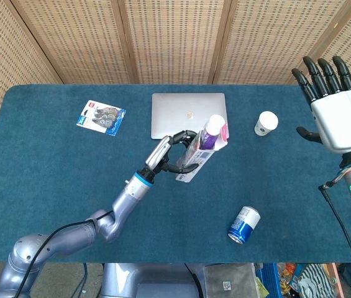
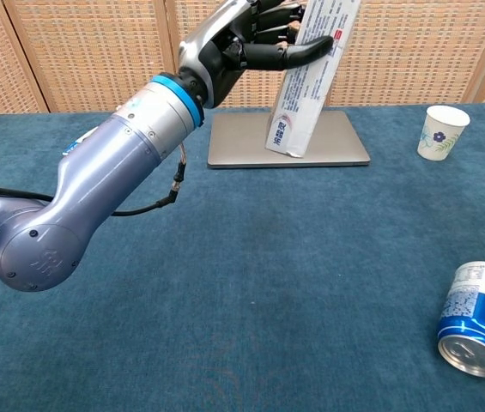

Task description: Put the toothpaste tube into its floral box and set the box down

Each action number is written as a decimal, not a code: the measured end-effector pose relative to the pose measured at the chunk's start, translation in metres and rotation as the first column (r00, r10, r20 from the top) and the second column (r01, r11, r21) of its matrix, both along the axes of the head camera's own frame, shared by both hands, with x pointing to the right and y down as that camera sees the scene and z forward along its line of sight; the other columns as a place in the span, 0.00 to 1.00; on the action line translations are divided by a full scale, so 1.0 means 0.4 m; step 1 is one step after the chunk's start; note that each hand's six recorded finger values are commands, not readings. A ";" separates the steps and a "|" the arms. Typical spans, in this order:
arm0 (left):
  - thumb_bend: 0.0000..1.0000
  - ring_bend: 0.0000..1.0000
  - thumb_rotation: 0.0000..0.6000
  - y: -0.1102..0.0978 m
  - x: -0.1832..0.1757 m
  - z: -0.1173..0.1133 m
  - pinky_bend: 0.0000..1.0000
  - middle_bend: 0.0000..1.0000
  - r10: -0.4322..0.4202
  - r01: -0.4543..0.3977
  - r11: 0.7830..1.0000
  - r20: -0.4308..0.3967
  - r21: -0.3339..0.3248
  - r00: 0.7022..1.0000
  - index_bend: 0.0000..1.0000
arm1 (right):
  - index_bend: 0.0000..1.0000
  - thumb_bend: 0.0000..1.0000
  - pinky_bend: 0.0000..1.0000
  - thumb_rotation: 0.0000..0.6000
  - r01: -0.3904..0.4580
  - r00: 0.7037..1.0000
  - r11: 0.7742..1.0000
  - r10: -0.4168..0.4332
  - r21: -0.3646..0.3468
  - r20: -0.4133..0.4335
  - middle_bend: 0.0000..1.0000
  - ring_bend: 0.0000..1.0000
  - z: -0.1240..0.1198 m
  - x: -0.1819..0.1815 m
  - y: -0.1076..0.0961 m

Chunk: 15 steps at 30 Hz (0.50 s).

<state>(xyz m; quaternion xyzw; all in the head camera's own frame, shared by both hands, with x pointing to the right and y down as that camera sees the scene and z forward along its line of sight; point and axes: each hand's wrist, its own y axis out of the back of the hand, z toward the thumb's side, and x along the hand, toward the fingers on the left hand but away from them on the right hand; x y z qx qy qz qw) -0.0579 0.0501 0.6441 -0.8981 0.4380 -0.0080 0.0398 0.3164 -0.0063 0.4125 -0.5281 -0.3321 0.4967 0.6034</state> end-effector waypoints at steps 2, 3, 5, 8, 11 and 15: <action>0.42 0.40 1.00 0.001 -0.001 -0.001 0.48 0.40 0.000 0.000 1.000 0.002 0.006 1.000 0.52 | 0.00 0.00 0.00 1.00 -0.001 1.000 1.000 0.001 -0.002 0.000 0.00 0.00 0.003 0.001 0.000; 0.42 0.40 1.00 0.003 0.000 -0.001 0.48 0.40 0.002 -0.002 1.000 0.002 0.008 1.000 0.52 | 0.00 0.00 0.00 1.00 -0.001 1.000 1.000 0.001 -0.003 0.000 0.00 0.00 0.004 0.002 0.000; 0.42 0.40 1.00 0.005 0.001 -0.003 0.48 0.40 0.003 -0.003 1.000 -0.002 0.007 1.000 0.52 | 0.00 0.00 0.00 1.00 -0.003 1.000 1.000 0.003 -0.005 0.000 0.00 0.00 0.005 0.003 0.000; 0.42 0.40 1.00 0.003 -0.002 -0.003 0.48 0.40 -0.003 0.003 1.000 0.005 0.012 1.000 0.52 | 0.00 0.00 0.00 1.00 -0.008 1.000 1.000 0.008 -0.005 0.002 0.00 0.00 0.005 0.007 0.000; 0.42 0.40 1.00 -0.001 -0.010 -0.001 0.48 0.40 0.001 -0.002 0.999 0.041 0.039 0.999 0.52 | 0.00 0.00 0.00 1.00 -0.024 1.000 1.000 0.024 -0.012 0.000 0.00 0.00 0.011 0.022 0.000; 0.42 0.40 1.00 -0.012 -0.042 0.009 0.48 0.40 0.031 -0.058 0.988 0.183 0.145 0.983 0.52 | 0.00 0.00 0.00 1.00 -0.047 0.999 0.998 0.047 -0.035 -0.008 0.00 0.00 0.032 0.048 0.005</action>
